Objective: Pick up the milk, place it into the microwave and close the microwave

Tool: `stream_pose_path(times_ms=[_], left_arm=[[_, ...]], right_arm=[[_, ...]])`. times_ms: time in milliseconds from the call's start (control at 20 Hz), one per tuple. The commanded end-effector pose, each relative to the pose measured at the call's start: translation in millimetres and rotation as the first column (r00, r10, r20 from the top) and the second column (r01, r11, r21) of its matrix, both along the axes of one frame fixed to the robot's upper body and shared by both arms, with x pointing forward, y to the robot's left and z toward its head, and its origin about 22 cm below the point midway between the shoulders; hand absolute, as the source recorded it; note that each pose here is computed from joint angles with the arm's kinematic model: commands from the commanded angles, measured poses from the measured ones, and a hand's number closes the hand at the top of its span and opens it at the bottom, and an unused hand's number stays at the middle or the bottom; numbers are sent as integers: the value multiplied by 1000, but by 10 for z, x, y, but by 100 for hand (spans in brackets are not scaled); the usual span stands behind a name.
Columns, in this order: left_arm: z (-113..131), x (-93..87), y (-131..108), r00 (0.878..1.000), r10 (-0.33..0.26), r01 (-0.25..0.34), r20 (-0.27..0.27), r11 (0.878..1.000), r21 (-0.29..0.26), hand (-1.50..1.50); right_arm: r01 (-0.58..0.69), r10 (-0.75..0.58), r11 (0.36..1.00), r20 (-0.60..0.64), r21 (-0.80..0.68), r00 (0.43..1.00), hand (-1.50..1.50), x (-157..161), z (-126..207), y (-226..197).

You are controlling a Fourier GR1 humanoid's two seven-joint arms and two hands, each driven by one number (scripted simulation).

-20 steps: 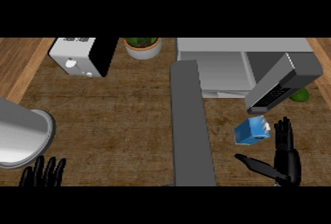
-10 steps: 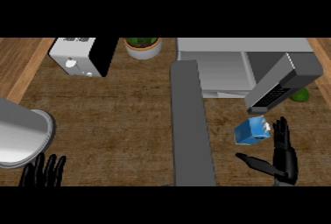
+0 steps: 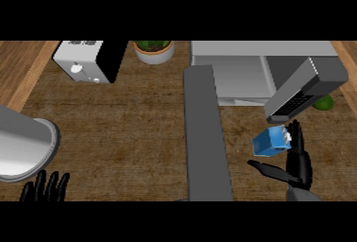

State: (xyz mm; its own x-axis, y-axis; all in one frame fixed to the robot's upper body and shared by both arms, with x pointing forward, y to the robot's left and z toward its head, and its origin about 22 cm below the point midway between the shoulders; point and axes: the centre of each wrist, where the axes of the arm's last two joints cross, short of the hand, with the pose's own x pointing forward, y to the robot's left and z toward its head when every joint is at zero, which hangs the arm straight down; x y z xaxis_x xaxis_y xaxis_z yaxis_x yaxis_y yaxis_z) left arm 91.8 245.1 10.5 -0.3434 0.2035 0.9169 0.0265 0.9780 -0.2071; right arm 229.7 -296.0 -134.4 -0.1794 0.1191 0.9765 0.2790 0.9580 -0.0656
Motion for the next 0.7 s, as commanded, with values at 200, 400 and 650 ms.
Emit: stream_pose_path(times_ms=[200, 400, 650], left_arm=[[-57, -65, 49, 1000, -7, 7, -9, 1000, 14, -150], [-56, -157, 66, 1000, -20, 19, -18, 1000, -10, -150], [-43, -56, -9, 1000, -21, 21, 3, 1000, 6, -150]], right_arm=[[59, -59, 998, 2, -13, 998, -150, 193, -18, 52], [127, -126, 980, 18, -153, 992, 150, 320, 53, -10], [134, -133, 978, 20, -160, 991, 150, 423, -6, 70]])
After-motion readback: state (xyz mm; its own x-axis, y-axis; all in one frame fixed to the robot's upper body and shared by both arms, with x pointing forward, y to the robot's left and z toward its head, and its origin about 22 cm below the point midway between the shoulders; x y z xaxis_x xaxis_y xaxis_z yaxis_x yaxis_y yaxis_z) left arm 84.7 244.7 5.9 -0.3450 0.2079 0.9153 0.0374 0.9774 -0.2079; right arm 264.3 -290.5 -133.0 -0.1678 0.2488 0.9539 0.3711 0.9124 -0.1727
